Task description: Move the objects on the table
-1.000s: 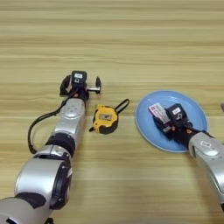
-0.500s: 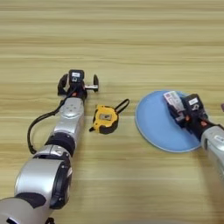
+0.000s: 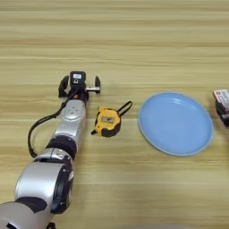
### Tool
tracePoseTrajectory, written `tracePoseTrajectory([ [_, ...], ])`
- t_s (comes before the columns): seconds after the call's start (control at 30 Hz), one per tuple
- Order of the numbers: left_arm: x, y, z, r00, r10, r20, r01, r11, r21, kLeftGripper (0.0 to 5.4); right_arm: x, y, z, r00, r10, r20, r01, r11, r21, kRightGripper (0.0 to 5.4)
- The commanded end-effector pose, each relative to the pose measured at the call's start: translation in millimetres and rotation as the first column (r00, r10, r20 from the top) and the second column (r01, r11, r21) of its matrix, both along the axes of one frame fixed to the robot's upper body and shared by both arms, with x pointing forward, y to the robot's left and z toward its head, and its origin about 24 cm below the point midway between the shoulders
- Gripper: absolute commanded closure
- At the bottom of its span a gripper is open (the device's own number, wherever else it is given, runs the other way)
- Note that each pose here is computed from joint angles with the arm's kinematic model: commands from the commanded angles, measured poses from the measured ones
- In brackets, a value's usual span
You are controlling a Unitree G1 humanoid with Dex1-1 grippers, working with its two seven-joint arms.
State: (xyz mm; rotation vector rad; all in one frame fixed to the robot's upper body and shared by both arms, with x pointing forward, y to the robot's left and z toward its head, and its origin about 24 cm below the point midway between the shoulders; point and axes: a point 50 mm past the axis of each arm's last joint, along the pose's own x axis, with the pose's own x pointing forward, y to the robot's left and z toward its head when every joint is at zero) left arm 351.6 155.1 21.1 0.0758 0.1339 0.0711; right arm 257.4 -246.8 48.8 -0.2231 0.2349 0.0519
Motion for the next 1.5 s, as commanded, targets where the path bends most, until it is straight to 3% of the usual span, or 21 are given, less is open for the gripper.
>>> tracePoseTrajectory([
  [0.03,2.6,-2.6,4.4,1.0,-0.004,0.017,0.004,1.0,0.003,0.0,3.0,-4,-4.0,1.0,-0.009,-0.009,0.009,1.0,-0.015,3.29],
  [0.33,2.7,-2.5,4.4,1.0,-0.004,0.016,0.004,1.0,0.003,0.0,6.1,-6,-10.6,1.0,-0.017,-0.025,0.017,1.0,-0.012,3.29],
  [0.4,2.7,-2.4,4.3,1.0,-0.005,0.016,0.004,1.0,0.004,0.0,7.0,-6,-9.5,1.0,-0.023,-0.012,0.023,1.0,0.0,2.89],
  [0.87,2.6,-2.8,4.1,1.0,-0.005,0.015,0.005,1.0,0.004,0.0,12.1,-5,12.5,0.987,-0.043,0.155,0.035,0.998,0.054,1.41],
  [1.27,2.4,-3.1,4.0,1.0,-0.007,0.015,0.007,1.0,0.003,0.0,14.3,-11,19.1,0.972,-0.086,0.219,0.069,0.994,0.085,0.14],
  [1.5,2.6,-3.3,5.1,1.0,-0.012,0.022,0.012,1.0,-0.002,0.0,16.8,-19,21.4,0.958,-0.133,0.253,0.119,0.99,0.071,0.02],
])
